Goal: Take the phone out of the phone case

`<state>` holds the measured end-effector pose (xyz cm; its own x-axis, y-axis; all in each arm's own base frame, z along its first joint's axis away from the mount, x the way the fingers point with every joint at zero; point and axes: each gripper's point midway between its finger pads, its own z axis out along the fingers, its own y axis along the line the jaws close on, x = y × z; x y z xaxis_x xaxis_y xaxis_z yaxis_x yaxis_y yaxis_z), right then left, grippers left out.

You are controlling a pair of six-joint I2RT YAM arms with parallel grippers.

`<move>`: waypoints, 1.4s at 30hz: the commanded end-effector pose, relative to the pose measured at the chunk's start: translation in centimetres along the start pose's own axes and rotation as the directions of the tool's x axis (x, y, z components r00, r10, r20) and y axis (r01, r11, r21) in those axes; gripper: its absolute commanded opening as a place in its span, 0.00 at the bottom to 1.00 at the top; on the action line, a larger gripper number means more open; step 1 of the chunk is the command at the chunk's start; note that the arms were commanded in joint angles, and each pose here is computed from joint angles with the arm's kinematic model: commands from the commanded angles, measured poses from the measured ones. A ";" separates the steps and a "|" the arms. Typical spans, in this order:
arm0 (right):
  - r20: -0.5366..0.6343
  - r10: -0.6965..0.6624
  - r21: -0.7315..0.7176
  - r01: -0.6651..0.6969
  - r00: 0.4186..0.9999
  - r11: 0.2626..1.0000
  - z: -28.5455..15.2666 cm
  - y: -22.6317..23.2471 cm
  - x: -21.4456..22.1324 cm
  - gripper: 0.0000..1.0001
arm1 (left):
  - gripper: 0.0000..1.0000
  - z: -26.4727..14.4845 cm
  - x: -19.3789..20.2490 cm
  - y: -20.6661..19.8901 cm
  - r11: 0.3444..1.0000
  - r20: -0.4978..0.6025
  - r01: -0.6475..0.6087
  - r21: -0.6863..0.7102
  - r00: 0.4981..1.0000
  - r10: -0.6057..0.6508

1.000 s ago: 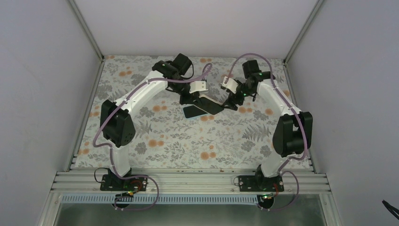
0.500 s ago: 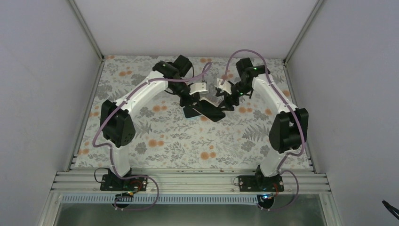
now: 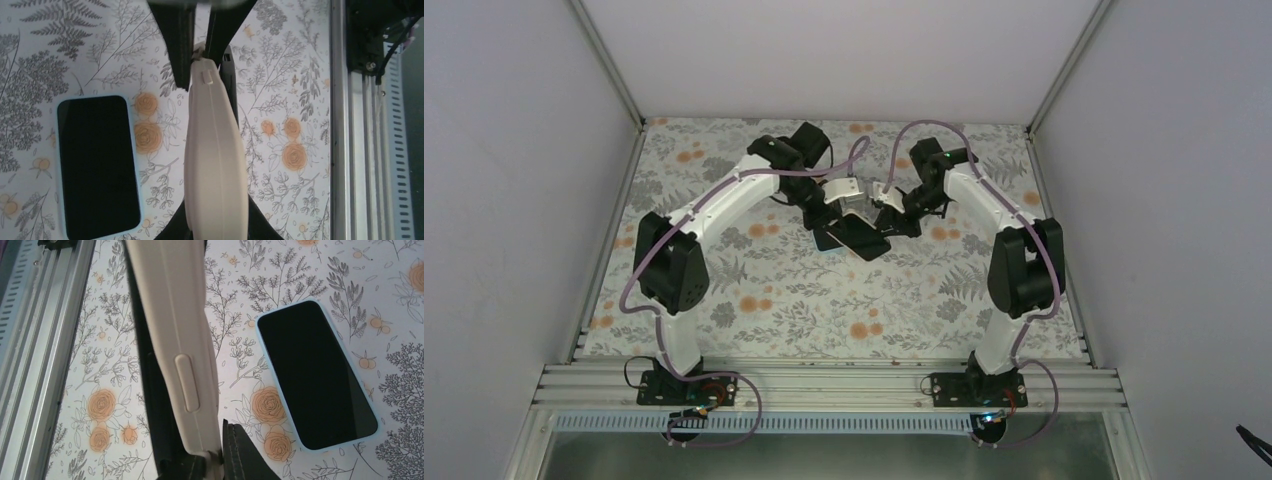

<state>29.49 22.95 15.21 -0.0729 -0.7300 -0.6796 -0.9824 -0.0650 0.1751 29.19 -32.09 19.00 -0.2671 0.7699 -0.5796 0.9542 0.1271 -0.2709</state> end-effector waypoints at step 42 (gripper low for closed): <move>0.615 0.535 -0.003 -0.677 0.579 0.736 -13.6 -16.4 -6.7 0.03 | 0.91 -6.6 -11.5 7.3 0.511 0.254 -0.050 -0.858 0.825 0.506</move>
<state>48.25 18.23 22.51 -0.7148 -0.1063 -0.6912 -0.6422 0.4911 0.5886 38.27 -35.28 27.19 0.1720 0.5977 -0.7831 0.7232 0.4631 0.5123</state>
